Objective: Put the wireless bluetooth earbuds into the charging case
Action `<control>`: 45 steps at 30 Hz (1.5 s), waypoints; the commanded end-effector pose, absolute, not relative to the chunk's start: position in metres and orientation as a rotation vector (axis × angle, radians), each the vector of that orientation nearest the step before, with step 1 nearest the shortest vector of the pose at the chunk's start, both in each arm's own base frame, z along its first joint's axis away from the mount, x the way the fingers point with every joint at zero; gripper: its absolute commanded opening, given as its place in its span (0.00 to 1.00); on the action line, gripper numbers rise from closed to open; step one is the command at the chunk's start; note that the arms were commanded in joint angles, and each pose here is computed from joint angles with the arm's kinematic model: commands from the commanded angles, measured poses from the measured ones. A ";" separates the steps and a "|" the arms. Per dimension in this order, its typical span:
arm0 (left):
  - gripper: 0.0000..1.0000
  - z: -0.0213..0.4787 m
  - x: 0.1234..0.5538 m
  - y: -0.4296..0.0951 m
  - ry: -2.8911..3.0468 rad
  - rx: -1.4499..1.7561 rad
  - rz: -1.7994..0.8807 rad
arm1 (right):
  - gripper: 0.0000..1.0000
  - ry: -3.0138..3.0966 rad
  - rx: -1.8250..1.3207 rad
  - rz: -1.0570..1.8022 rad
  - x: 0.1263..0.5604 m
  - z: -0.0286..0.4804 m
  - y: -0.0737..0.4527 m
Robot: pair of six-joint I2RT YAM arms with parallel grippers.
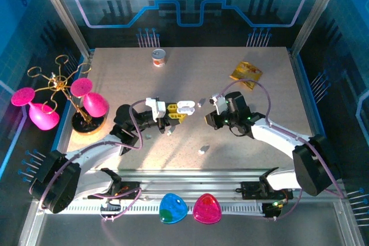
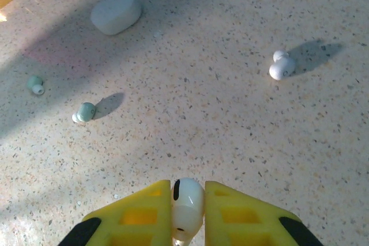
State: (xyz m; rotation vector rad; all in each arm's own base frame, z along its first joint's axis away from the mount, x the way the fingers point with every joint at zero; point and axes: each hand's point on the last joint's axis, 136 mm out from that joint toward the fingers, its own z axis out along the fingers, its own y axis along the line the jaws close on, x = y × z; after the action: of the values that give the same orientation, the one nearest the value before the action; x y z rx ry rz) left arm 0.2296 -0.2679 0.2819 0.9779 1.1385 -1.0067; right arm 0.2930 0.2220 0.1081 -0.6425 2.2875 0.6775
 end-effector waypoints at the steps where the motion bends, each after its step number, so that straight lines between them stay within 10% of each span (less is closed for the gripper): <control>1: 0.00 0.281 0.227 -0.267 1.141 0.968 -1.017 | 0.11 2.256 -0.742 0.718 0.284 0.110 0.225; 20: 0.00 0.280 0.225 -0.265 1.148 0.958 -1.009 | 0.15 2.821 -0.639 0.785 0.241 0.009 0.225; 27: 0.00 0.280 0.227 -0.265 1.150 0.959 -1.003 | 0.32 2.869 -0.521 0.618 0.248 0.013 0.203; 45: 0.00 0.279 0.227 -0.266 1.146 0.961 -1.006 | 0.36 2.879 -0.366 0.315 0.260 0.037 0.166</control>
State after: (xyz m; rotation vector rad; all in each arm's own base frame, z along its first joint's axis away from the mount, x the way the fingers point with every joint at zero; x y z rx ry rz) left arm 0.2291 -0.2661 0.2753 0.9689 1.1615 -1.0047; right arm 0.2547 0.1788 0.0265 -0.4331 2.8747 0.4103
